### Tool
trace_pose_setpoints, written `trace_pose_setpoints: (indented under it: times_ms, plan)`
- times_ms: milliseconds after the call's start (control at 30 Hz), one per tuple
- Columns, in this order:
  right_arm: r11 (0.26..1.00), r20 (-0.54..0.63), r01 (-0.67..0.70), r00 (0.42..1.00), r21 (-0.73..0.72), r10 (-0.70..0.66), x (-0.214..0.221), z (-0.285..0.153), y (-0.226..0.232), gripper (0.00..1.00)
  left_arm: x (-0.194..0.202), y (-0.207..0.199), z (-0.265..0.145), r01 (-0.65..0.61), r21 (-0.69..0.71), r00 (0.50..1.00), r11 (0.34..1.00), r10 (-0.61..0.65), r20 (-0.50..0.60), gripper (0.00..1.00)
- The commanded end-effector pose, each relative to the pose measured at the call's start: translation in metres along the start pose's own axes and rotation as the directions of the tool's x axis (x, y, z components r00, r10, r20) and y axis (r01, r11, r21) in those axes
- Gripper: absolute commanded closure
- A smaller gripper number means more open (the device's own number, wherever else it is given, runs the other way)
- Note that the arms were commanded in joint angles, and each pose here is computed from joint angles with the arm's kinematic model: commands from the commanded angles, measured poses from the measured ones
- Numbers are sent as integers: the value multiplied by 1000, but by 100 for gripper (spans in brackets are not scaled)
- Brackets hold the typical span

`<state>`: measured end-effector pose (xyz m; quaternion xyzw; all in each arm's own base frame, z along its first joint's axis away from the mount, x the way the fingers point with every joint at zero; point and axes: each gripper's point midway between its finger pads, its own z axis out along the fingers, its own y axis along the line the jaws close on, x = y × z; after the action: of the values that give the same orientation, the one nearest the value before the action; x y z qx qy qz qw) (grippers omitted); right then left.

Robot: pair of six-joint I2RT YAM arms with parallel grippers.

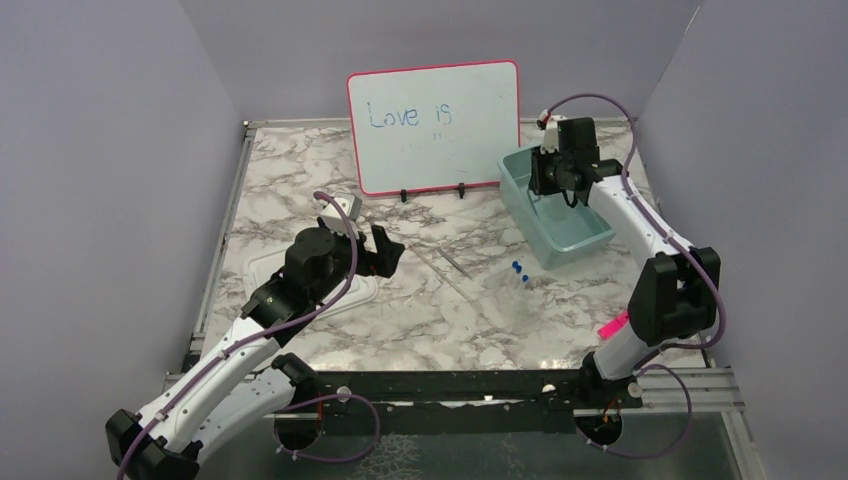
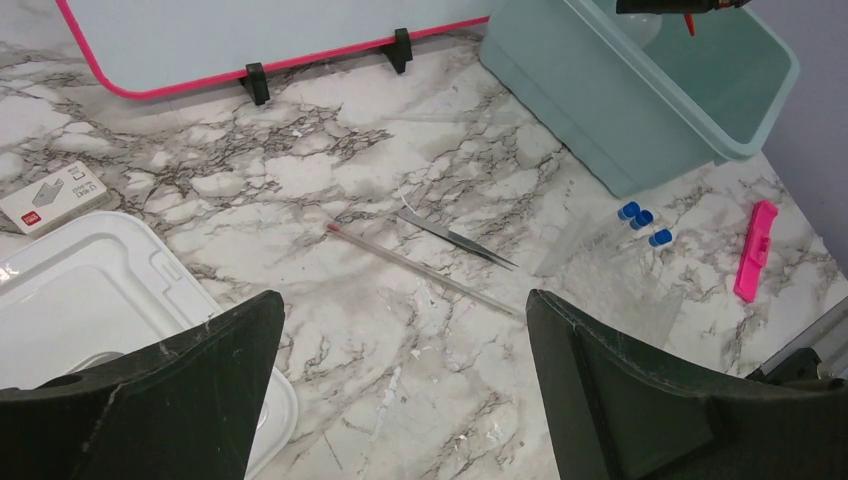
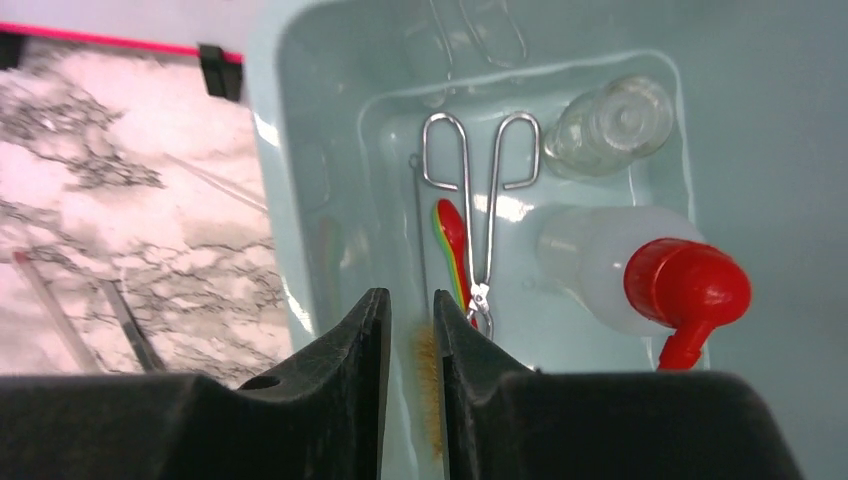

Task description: Organize the chemistry lab equipment

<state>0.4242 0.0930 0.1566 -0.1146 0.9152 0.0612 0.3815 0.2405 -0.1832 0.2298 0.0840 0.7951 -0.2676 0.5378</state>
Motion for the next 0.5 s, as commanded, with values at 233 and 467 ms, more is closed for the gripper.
trace_pose_setpoints:
  times_ms: [233,467]
  plan:
    - [985,180,131,978,-114,-109,-65,-59,58,64,-9,2,-3,6,-12,999,1000,-5,39,7]
    - [931,155,319,943,-177,-293,-42,-33,128,46,-9,4,-3,6,-20,999,1000,-5,41,7]
